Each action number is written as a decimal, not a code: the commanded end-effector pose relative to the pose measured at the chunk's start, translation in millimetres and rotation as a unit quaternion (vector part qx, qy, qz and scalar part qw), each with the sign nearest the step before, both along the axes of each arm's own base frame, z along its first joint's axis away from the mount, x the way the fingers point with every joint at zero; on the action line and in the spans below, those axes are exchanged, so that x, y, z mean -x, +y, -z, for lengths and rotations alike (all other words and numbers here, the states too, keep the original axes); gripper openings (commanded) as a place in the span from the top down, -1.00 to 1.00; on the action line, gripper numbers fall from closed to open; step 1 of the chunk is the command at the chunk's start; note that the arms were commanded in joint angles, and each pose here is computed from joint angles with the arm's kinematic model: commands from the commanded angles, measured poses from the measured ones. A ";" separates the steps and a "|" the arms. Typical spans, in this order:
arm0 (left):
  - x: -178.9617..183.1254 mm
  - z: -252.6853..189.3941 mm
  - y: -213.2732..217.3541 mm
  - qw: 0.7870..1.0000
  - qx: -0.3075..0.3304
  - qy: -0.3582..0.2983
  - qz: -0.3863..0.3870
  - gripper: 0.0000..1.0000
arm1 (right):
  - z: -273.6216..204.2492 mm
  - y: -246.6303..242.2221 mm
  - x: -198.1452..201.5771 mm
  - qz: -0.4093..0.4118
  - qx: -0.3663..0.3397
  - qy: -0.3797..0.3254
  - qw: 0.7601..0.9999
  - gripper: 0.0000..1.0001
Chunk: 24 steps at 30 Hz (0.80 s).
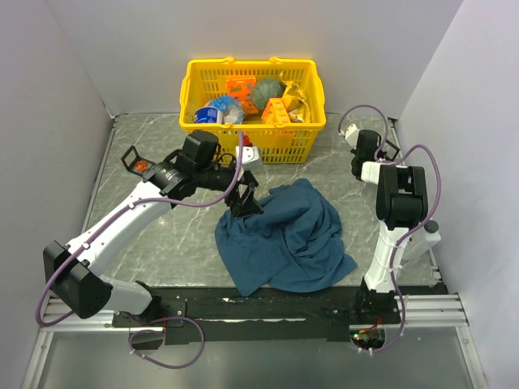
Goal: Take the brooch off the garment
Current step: Place the brooch in the brooch box.
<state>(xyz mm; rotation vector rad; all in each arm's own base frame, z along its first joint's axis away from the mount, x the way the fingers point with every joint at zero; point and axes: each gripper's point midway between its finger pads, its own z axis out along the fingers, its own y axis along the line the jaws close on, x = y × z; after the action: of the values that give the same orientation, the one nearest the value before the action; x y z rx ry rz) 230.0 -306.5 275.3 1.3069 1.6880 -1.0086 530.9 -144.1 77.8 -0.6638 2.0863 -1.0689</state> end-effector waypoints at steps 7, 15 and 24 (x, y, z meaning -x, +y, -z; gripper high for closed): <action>-3.5 -19.3 -6.4 1.000 0.023 -0.007 0.010 -0.92 | -7.0 -10.0 -18.1 0.008 0.007 -0.029 1.000 1.00; -3.6 -19.9 -7.9 1.000 0.026 -0.004 0.012 -0.93 | -4.5 -14.2 -17.2 0.012 0.007 -0.028 1.000 1.00; -5.0 -19.6 -8.7 1.000 0.026 0.000 0.011 -0.92 | 0.1 -16.3 -14.5 0.010 0.002 -0.022 1.000 1.00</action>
<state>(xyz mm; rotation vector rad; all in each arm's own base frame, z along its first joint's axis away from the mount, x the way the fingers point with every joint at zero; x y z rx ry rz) 231.5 -310.5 271.7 1.3015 1.7107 -1.0430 534.8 -154.7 59.7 -0.6652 2.1119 -1.0816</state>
